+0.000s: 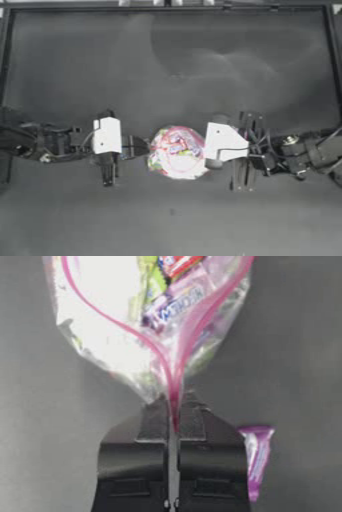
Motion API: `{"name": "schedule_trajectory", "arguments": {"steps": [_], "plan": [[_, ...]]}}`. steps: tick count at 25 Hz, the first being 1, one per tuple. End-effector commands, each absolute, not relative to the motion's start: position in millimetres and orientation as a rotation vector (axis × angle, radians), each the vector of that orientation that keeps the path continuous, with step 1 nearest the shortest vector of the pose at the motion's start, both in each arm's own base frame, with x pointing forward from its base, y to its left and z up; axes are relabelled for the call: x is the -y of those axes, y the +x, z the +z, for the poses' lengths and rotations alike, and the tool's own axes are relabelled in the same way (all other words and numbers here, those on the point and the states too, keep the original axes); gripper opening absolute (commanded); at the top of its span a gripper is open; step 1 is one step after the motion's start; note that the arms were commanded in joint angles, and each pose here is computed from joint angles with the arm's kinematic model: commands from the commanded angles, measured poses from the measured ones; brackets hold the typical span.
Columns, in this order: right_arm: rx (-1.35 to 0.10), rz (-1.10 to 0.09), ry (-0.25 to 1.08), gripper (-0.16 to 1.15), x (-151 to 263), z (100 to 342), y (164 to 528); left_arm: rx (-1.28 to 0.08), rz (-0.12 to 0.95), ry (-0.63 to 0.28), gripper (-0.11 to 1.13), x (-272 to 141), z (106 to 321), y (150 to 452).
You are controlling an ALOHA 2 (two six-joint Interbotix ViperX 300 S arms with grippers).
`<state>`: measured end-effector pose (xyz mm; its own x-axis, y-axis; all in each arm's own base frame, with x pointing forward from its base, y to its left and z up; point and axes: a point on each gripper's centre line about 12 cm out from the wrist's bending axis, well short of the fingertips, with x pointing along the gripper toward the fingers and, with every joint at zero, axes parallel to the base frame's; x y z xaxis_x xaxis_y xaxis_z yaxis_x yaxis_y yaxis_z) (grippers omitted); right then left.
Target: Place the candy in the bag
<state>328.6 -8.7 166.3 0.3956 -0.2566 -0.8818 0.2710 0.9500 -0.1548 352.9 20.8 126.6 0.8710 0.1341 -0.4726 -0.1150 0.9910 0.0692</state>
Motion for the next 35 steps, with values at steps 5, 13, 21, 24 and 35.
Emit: {"name": "schedule_trajectory", "arguments": {"steps": [5, 13, 21, 24, 35], "plan": [[-1.094, -0.329, 0.036, 0.04, 7, 172, 331, -0.450, 0.110, 0.083, 0.06, -16, 128, 361], [-1.095, -0.328, 0.038, 0.04, 7, 171, 331, -0.435, 0.103, 0.090, 0.06, -14, 133, 362], [-1.051, -0.306, 0.052, 0.24, 5, 177, 334, -0.418, 0.097, 0.091, 0.06, -11, 139, 361], [-1.030, -0.300, 0.059, 0.54, 4, 180, 335, -0.410, 0.095, 0.091, 0.06, -10, 142, 361], [-1.003, -0.331, 0.066, 0.93, 9, 205, 322, -0.406, 0.097, 0.090, 0.06, -11, 144, 362]]}}
